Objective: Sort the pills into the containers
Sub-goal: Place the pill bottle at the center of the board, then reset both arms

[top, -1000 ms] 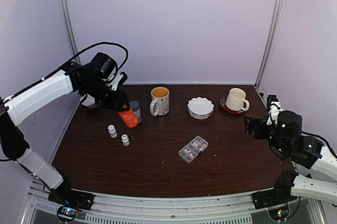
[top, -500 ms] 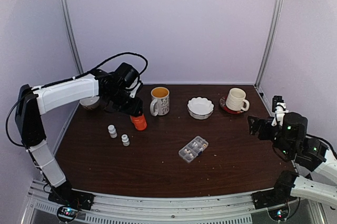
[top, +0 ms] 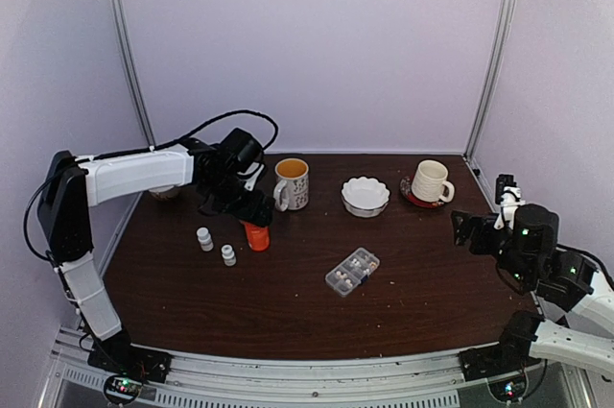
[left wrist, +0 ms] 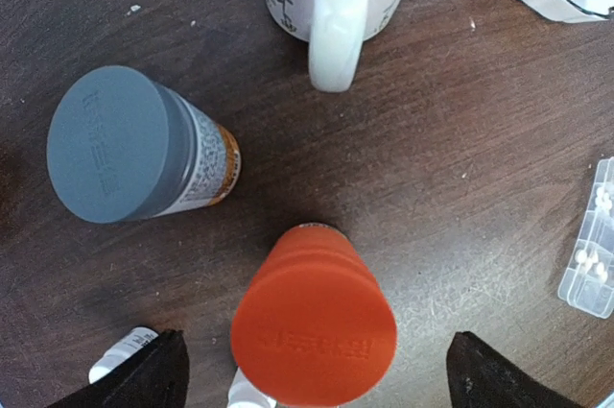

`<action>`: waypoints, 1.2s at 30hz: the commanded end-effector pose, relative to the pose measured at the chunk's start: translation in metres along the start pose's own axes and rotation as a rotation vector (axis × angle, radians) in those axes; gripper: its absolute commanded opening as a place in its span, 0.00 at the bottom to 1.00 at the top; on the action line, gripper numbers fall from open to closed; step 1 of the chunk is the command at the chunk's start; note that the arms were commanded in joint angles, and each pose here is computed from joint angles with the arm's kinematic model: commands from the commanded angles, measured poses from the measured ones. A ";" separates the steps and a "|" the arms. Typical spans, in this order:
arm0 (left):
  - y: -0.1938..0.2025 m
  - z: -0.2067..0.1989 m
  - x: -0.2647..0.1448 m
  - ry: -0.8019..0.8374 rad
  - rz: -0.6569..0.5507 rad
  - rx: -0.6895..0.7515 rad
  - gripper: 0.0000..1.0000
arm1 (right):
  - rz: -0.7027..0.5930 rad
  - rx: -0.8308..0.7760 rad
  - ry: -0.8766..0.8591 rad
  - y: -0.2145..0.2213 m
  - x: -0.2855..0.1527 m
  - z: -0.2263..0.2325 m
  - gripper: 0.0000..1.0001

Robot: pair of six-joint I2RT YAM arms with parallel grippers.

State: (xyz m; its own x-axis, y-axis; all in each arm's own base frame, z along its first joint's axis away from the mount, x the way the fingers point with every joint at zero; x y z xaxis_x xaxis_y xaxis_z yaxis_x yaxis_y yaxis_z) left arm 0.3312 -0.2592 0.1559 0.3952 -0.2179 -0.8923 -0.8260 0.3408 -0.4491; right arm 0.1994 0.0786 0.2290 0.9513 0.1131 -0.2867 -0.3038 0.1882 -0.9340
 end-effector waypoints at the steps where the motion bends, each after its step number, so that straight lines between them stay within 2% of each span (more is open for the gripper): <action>1: -0.020 0.001 -0.042 -0.011 -0.138 -0.008 0.98 | -0.021 -0.009 0.019 -0.009 -0.001 -0.001 1.00; 4: -0.023 0.016 -0.080 -0.080 -0.240 -0.024 0.98 | -0.038 -0.027 0.018 -0.015 0.000 0.001 1.00; 8: -0.017 0.055 -0.123 -0.256 -0.393 -0.088 0.98 | -0.054 -0.062 0.024 -0.026 0.006 0.004 1.00; 13: 0.006 0.115 -0.153 -0.299 -0.546 -0.224 0.98 | -0.134 -0.039 0.113 -0.051 0.014 -0.010 0.99; 16: 0.028 0.150 -0.177 -0.353 -0.699 -0.286 0.98 | -0.210 -0.039 0.147 -0.063 0.019 -0.019 0.99; 20: 0.054 0.174 -0.190 -0.478 -0.858 -0.290 0.98 | -0.254 -0.089 0.197 -0.060 0.035 -0.032 1.00; 24: 0.073 0.180 -0.181 -0.564 -0.981 -0.234 0.98 | -0.294 -0.146 0.207 -0.042 0.058 -0.049 0.99; 29: 0.087 0.189 -0.166 -0.673 -1.033 -0.184 0.98 | -0.244 -0.164 0.182 -0.027 0.084 -0.068 0.98; 36: 0.084 0.207 -0.140 -0.780 -0.973 -0.188 0.98 | -0.370 -0.192 0.237 -0.024 0.097 -0.087 0.98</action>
State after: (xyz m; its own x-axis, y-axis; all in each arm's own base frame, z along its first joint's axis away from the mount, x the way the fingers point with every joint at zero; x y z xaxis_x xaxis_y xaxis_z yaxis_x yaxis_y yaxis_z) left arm 0.2794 -0.0212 0.2145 0.9612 0.2322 -0.1486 -0.1936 0.1845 -0.9636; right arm 0.2986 0.0033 0.1886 0.9790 -0.1653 -0.1197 -0.1199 0.0088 -0.9928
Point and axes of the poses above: each gripper's point midway between its finger pads, its own x axis out along the fingers, its own z axis along the line the jaws close on, y = z × x, the point moved 4 cm from there along -x, back along the fingers
